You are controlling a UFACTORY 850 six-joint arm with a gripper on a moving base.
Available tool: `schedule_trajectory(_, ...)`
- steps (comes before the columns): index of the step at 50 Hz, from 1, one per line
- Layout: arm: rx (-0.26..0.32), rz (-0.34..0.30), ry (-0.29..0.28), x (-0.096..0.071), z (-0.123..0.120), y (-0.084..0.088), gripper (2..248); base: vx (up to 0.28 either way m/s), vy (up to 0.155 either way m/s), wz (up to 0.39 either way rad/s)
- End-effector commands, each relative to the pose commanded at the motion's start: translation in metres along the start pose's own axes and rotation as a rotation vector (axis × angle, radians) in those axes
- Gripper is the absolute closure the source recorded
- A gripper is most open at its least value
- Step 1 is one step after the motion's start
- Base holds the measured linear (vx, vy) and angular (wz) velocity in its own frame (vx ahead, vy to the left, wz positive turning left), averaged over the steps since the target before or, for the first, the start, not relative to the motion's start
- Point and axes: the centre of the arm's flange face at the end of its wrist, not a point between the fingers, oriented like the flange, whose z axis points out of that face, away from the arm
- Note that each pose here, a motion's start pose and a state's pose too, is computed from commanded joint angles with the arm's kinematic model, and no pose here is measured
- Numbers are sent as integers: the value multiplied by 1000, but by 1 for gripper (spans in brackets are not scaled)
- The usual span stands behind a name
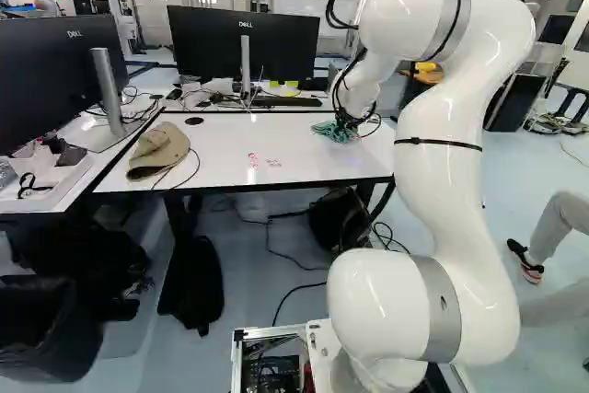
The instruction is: Clean the table with the green towel
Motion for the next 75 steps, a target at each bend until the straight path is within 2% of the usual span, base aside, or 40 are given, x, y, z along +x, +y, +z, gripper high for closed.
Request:
schedule_trajectory(17, 29, -28, 3, 2, 2, -27, 200, 0, 0, 0)
schedule_trajectory(29, 44, -43, -10, -8, -11, -41, 200, 0, 0, 0)
schedule_trajectory(42, 54, -54, -28, -23, -30, -48, 200, 0, 0, 0)
schedule_trajectory(59, 52, -53, -51, -43, -54, -45, 200, 0, 0, 0)
schedule_trajectory(67, 42, -43, -56, -48, -61, -36, 200, 0, 0, 0)
schedule_trajectory(75, 28, -29, -55, -46, -58, -24, 200, 0, 0, 0)
